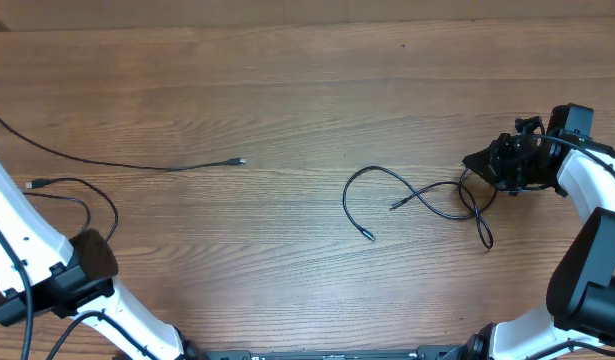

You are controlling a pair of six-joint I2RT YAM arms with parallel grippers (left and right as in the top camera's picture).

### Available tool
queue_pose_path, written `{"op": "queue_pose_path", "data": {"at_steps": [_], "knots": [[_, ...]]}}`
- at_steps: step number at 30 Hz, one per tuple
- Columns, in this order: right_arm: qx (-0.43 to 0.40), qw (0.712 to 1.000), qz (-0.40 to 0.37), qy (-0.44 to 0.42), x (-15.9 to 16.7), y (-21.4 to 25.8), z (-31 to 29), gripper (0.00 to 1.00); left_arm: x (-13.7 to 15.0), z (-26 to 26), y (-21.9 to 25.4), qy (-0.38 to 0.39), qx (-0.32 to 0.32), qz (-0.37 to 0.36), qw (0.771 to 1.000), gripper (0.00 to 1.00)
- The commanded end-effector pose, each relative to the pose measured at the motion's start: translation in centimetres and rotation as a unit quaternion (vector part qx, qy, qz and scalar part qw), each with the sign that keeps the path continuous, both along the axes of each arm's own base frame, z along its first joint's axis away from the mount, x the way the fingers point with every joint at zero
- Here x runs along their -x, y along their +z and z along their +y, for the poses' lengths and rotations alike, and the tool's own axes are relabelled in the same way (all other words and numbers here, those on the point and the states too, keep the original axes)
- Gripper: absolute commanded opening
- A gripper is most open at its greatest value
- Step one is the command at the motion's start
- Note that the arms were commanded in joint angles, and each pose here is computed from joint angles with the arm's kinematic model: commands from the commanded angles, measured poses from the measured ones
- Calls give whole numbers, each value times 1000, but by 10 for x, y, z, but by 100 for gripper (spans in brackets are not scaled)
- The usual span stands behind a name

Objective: Untangle cables

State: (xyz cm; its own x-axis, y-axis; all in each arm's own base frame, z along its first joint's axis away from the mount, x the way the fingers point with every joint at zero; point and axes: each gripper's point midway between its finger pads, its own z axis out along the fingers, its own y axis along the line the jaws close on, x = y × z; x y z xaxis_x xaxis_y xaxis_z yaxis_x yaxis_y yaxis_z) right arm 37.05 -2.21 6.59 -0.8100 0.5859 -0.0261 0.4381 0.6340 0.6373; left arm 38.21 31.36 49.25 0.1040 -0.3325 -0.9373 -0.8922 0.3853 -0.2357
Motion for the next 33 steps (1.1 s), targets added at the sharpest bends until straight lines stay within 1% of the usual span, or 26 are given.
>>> {"op": "queue_pose_path", "data": {"at_steps": [1, 2, 3, 4, 5, 6, 7, 9, 10, 11, 12, 15, 19, 20, 22, 26, 28, 31, 33], "knots": [[-6, 1000, -2, 6, 0, -1, 3, 4, -27, -4, -13, -43, 48, -54, 996, 4], [-6, 1000, -1, 6, 0, -1, 3, 4, -43, -13, -17, -86, 61, -58, 993, 4], [-6, 1000, -1, 6, 0, -1, 3, 4, -52, -18, -20, -111, 69, -57, 990, 4], [-6, 1000, -1, 6, 0, -1, 3, 4, -69, -30, -28, -157, 81, -50, 983, 4], [-6, 1000, -1, 6, 0, -1, 3, 4, -78, -39, -33, -189, 89, -45, 977, 4], [-6, 1000, 0, 6, 0, -1, 3, 4, -106, -65, -50, -273, 104, -22, 956, 4], [-6, 1000, 0, 6, 0, -1, 3, 4, -118, -78, -59, -313, 109, -10, 943, 4], [-6, 1000, 0, 6, 0, -1, 3, 4, -144, -110, -82, -401, 119, 17, 908, 4], [-6, 1000, 1, 6, 1, -1, 3, 4, -161, -140, -102, -472, 129, 36, 872, 4], [-7, 1000, 3, 6, 2, -1, 4, 4, -173, -171, -119, -535, 138, 50, 832, 4], [-7, 1000, 3, 6, 2, -1, 4, 3, -177, -189, -128, -566, 146, 57, 809, 4], [-8, 1000, 5, 6, 2, -1, 4, 4, -181, -233, -151, -630, 156, 85, 756, 4], [-8, 1000, 4, 6, 2, -1, 4, 4, -172, -279, -180, -674, 160, 143, 706, 4], [-7, 1000, 4, 6, 2, -1, 4, 4, -166, -294, -187, -686, 158, 165, 691, 4], [-7, 1000, 4, 7, 2, -1, 4, 4, -157, -311, -198, -692, 162, 195, 676, 4], [-3, 1000, -1, 15, 2, -1, 4, 4, -136, -331, -224, -667, 179, 276, 669, 4], [-3, 1000, -1, 15, 2, -1, 4, 4, -126, -339, -232, -655, 191, 303, 665, 4], [-3, 1000, -1, 15, 2, -1, 4, 4, -118, -343, -239, -628, 215, 324, 675, 4], [-3, 1000, -1, 15, 2, -2, 4, 3, -117, -336, -243, -593, 226, 336, 696, 4]]}}
